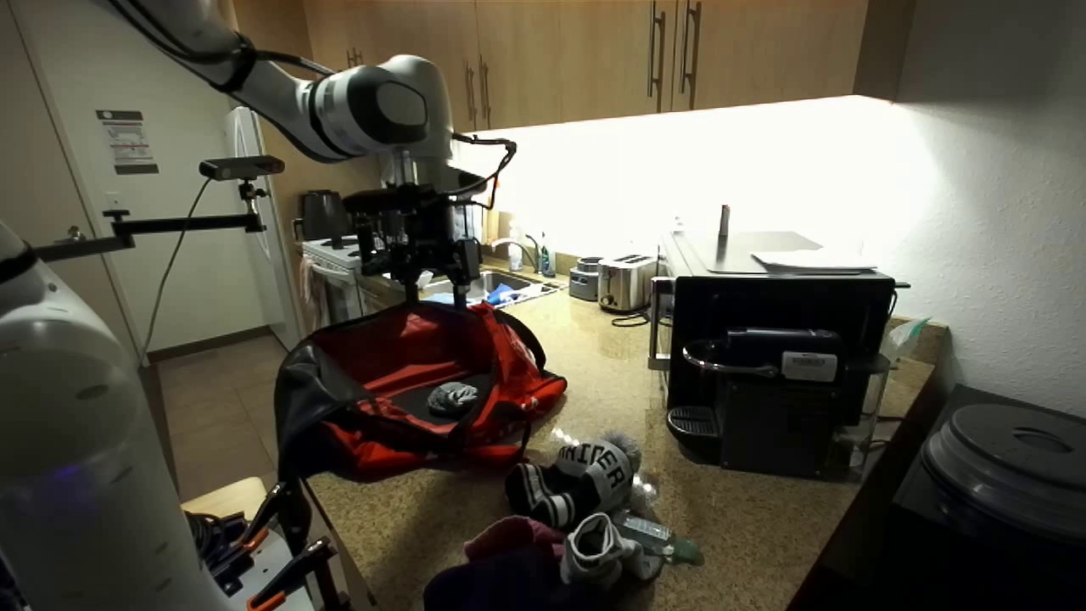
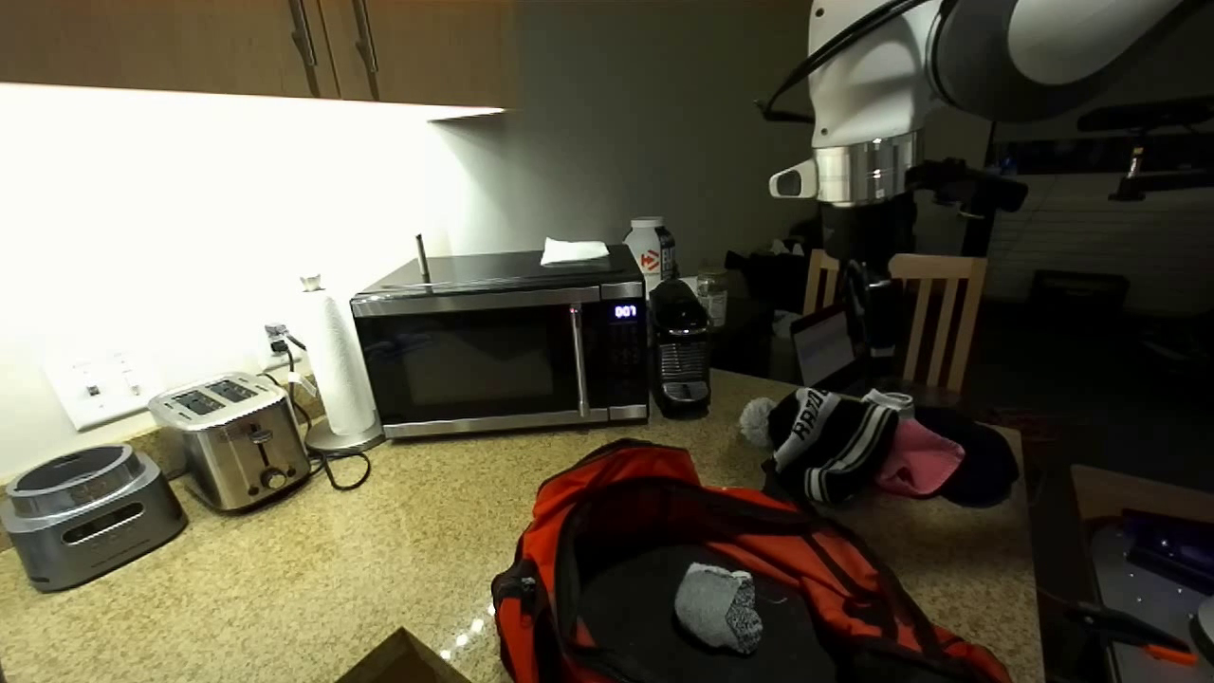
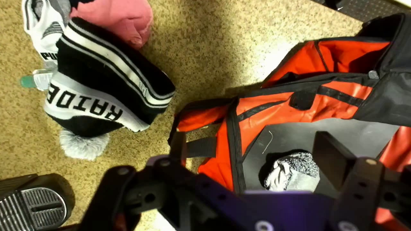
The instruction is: Pick up the grey object from the bag and put it on the countertop.
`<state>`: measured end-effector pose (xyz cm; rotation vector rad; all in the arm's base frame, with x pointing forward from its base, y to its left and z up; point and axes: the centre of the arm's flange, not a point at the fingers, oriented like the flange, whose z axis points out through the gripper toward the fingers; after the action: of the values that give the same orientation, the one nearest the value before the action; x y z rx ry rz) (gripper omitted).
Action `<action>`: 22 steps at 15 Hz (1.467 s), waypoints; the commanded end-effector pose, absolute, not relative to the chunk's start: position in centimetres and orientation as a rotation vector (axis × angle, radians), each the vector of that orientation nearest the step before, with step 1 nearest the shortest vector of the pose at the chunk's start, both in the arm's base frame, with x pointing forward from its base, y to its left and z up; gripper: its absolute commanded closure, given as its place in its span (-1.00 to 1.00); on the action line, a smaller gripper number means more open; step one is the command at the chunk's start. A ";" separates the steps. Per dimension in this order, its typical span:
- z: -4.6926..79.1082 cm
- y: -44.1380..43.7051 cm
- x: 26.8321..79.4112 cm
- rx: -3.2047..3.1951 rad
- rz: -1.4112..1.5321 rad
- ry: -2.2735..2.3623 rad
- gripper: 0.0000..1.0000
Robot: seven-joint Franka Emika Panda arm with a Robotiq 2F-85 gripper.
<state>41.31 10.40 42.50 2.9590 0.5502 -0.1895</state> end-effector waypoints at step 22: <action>35.7 15.4 50.5 3.057 -0.157 0.486 -1.00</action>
<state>51.66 15.32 36.39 3.0191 0.5567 -0.1616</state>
